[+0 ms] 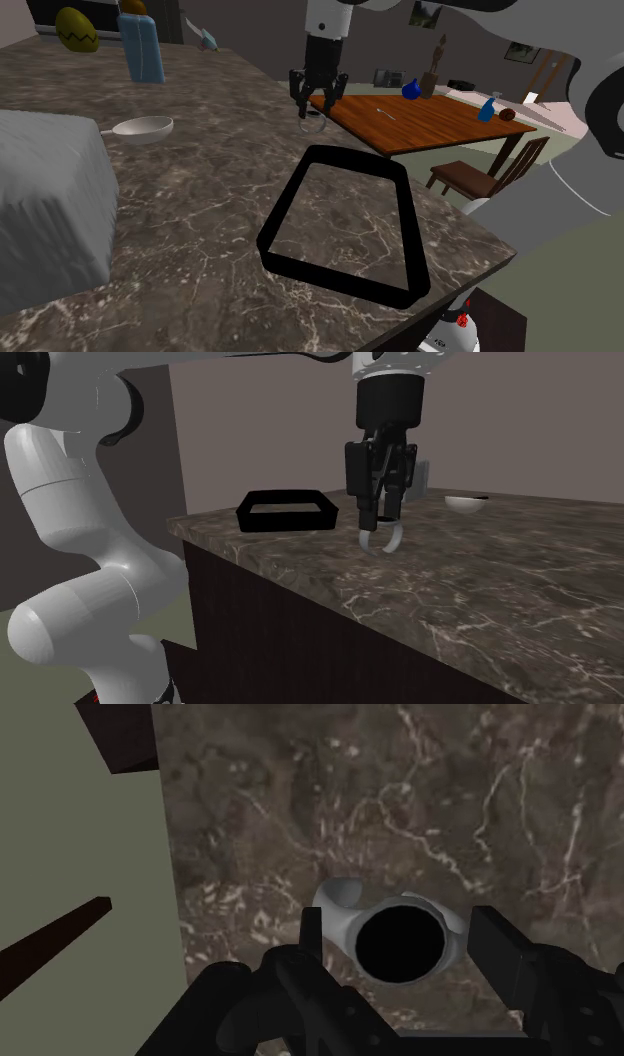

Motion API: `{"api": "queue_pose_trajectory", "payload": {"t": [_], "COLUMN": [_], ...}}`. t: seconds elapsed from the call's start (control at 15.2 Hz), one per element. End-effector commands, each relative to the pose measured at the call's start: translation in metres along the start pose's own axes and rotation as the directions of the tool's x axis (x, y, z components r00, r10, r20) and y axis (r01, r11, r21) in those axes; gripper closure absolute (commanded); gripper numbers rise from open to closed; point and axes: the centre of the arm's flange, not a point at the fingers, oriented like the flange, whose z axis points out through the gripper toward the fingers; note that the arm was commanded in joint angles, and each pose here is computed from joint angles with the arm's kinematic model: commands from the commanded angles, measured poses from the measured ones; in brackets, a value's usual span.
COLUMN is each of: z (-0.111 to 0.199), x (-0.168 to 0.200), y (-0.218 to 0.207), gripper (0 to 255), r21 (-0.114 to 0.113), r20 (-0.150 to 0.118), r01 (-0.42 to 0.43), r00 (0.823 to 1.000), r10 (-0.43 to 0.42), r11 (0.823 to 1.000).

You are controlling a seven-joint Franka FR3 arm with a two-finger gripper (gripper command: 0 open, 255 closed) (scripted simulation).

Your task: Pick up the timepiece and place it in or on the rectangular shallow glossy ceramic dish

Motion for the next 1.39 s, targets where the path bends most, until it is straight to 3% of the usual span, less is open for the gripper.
{"api": "queue_pose_trajectory", "payload": {"t": [0.0,0.26,1.06,1.12,1.19,1.25,1.32], "z": [0.001,0.001,-0.063,-0.057,-0.057,-0.045,-0.033], "x": [0.0,0.0,0.0,0.0,0.0,0.007,0.013], "y": [-0.001,-0.001,-0.001,0.0,0.0,-0.001,-0.001], "gripper": [255,255,255,255,0,0,0], "r21": [0.0,0.0,0.0,0.0,0.0,0.0,-0.001], "r20": [0.002,0.002,0.002,0.002,0.002,0.007,0.012], "r01": [0.002,0.002,0.002,0.002,0.002,-0.186,-0.367], "r00": [1.0,1.0,1.0,1.0,1.0,0.983,0.93], "r10": [-0.002,-0.002,-0.002,-0.002,-0.002,0.186,0.367], "r11": [1.0,1.0,1.0,1.0,1.0,0.983,0.93]}}
